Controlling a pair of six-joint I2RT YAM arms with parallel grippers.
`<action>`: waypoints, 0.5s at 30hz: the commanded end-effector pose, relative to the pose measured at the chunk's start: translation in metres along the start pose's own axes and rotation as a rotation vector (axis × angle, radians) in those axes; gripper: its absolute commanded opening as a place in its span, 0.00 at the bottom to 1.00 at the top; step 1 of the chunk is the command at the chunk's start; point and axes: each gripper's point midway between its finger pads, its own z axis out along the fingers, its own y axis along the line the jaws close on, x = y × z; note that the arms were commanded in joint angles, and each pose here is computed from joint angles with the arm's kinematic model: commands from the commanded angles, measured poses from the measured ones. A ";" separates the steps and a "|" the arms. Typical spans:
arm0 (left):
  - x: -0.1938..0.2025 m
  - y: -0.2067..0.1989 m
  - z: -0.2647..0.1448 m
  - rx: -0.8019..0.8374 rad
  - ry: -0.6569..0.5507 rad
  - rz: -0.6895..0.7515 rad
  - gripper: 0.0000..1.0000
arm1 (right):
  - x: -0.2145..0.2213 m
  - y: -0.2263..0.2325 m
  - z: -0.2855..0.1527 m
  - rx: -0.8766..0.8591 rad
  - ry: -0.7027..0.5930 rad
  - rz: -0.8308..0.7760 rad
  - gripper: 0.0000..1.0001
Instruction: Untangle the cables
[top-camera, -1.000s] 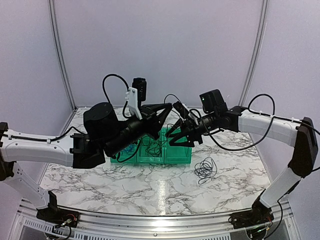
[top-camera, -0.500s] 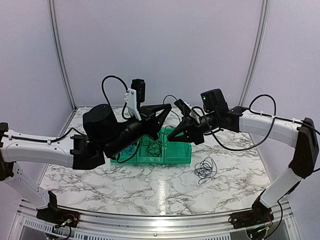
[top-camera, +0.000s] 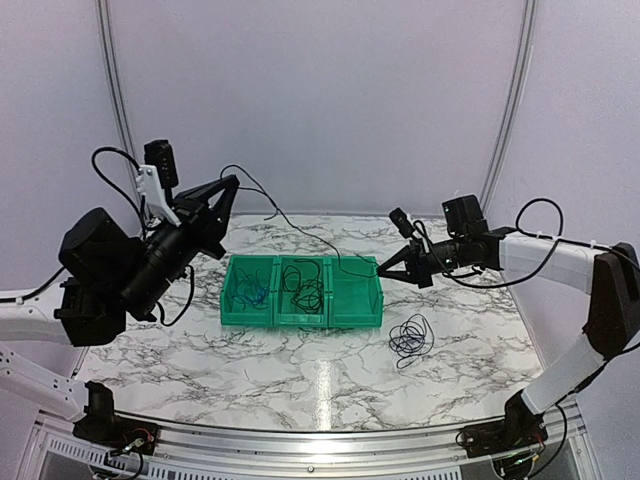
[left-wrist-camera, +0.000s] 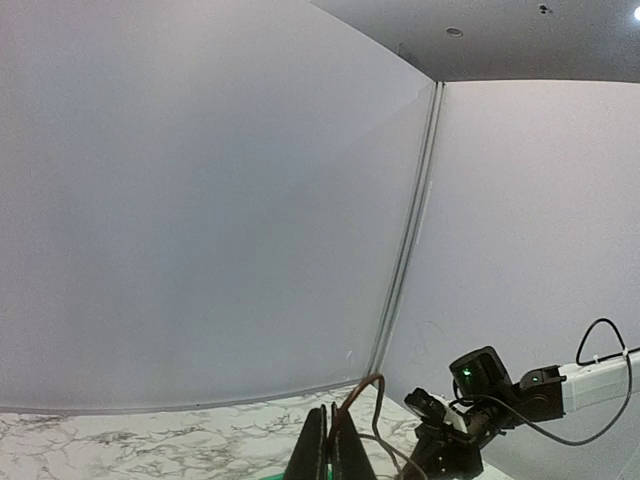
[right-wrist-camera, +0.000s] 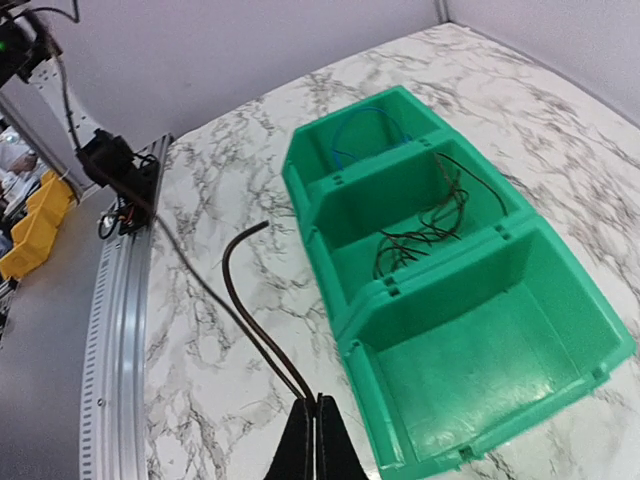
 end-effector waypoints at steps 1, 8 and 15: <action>0.007 0.035 -0.017 -0.145 0.042 0.110 0.00 | 0.009 -0.046 -0.020 0.186 -0.002 0.078 0.00; 0.011 0.051 -0.027 -0.209 0.074 0.132 0.00 | 0.005 -0.071 -0.037 0.315 -0.014 0.091 0.00; 0.011 0.069 -0.035 -0.300 0.097 0.165 0.00 | 0.016 -0.104 -0.057 0.471 0.002 0.154 0.00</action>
